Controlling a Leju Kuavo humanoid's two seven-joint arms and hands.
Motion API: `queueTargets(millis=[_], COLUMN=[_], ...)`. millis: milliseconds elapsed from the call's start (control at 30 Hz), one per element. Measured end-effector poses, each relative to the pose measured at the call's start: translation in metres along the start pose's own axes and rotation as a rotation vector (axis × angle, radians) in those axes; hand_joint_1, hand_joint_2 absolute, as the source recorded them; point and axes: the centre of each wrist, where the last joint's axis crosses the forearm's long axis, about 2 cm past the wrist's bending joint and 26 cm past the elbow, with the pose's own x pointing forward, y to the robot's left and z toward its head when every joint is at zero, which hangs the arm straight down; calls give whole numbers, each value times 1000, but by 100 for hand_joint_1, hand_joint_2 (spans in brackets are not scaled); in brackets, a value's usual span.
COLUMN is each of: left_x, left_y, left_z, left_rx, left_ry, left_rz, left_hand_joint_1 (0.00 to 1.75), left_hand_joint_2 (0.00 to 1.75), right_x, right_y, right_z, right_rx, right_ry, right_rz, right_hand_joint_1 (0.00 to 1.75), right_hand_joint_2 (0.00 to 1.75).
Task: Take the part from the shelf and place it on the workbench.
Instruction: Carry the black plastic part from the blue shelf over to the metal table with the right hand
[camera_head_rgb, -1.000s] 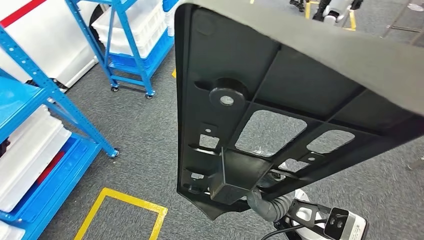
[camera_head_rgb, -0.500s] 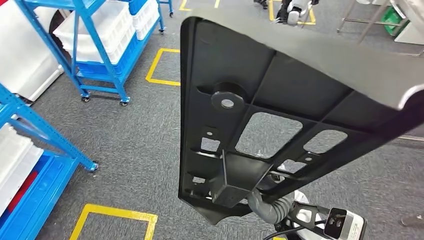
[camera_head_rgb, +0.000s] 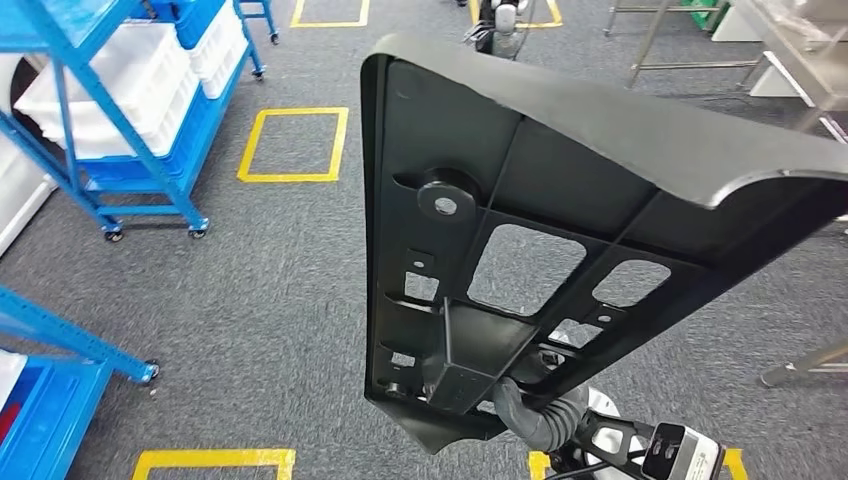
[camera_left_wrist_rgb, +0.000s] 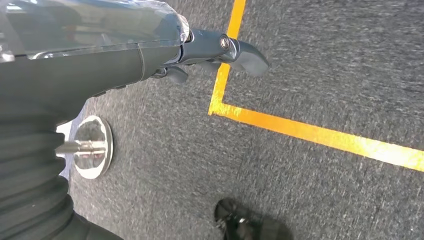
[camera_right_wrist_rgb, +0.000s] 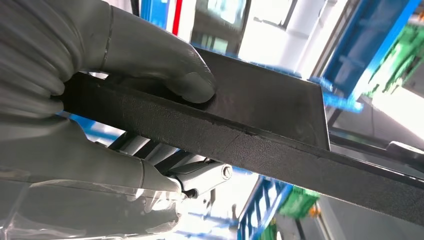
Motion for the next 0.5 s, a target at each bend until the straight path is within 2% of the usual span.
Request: queueTargets(millis=[500], left_x=[1], left_y=[-3], left_z=[0], left_rx=[15], left_ry=[21], left_rz=[33], left_hand_joint_1=[0], left_hand_joint_2=[175], right_x=[-4], right_y=[-2], right_z=[-7], right_rx=[14], right_ry=[-13], right_rz=[-25], right_hand_joint_1=[171], right_hand_joint_2=[175])
